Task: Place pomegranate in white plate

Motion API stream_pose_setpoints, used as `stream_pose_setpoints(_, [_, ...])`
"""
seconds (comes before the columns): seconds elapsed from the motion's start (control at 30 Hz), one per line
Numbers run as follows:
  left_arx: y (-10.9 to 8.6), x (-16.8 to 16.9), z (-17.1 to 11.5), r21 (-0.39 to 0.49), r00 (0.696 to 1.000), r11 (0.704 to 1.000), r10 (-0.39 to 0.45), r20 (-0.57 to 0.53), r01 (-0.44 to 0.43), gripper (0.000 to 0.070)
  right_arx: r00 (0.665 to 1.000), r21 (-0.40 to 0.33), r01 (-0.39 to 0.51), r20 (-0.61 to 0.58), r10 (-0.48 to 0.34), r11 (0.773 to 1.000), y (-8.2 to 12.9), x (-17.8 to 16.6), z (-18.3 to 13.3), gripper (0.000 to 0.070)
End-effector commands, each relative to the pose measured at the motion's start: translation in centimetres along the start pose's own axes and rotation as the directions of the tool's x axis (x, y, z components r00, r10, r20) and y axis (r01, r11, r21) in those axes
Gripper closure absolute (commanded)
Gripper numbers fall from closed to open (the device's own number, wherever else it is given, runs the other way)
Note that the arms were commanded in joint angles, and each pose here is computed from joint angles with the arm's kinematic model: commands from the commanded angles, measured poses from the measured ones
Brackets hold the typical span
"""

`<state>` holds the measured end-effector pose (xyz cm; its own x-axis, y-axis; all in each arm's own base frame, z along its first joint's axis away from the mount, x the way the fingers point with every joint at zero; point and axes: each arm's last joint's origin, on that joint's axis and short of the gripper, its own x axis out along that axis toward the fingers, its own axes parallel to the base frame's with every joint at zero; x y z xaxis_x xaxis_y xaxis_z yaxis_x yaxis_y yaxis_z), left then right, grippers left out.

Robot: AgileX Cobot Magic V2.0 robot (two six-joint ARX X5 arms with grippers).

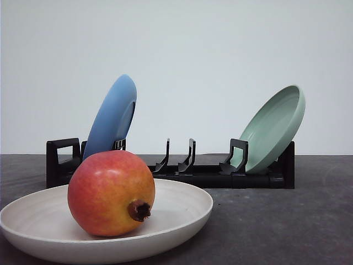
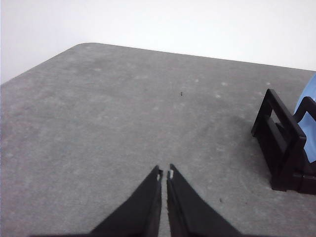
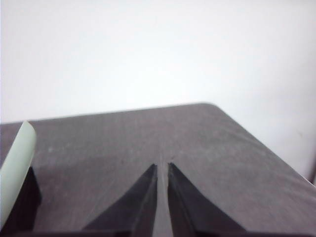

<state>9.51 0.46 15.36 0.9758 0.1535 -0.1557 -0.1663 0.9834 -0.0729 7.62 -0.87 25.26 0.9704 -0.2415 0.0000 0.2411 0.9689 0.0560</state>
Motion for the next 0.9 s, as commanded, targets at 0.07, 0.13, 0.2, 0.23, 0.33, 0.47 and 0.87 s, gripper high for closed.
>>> stream_pose_setpoints(0.07, [0.0,0.1,-0.4,-0.003,1.000,1.000,0.001,-0.014,-0.001,0.0700,1.000,-0.016,-0.004,0.011,0.004,1.000,0.0,1.1,-4.1,0.0665])
stream_pose_setpoints(0.13, [0.0,0.1,-0.4,-0.003,1.000,1.000,0.001,-0.014,-0.001,0.0700,1.000,-0.023,-0.006,-0.015,0.006,1.000,0.0,1.4,-5.9,0.0665])
stream_pose_setpoints(0.2, [0.0,0.1,-0.4,-0.003,1.000,1.000,0.001,-0.014,-0.001,0.0700,0.999,-0.031,-0.011,-0.042,0.009,0.999,0.0,1.6,-7.2,0.0665])
stream_pose_setpoints(0.23, [0.0,0.1,-0.4,-0.003,1.000,1.000,0.001,-0.014,-0.001,0.0700,0.998,-0.035,-0.017,-0.056,0.015,0.999,0.1,1.7,-7.9,0.0665])
stream_pose_setpoints(0.33, [0.0,0.1,-0.4,-0.003,1.000,1.000,0.001,-0.014,-0.001,0.0700,0.994,-0.062,-0.074,-0.087,0.069,0.995,0.3,1.8,-9.3,0.0665])
stream_pose_setpoints(0.47, [0.0,0.1,-0.4,-0.003,1.000,1.000,0.001,-0.014,-0.001,0.0700,0.978,-0.129,-0.172,-0.141,0.153,0.977,0.6,1.8,-10.0,0.0665])
stream_pose_setpoints(0.87, [0.0,0.1,-0.4,-0.003,1.000,1.000,0.001,-0.014,-0.001,0.0700,0.956,-0.163,-0.257,-0.189,0.225,0.953,0.8,1.7,-10.4,0.0665])
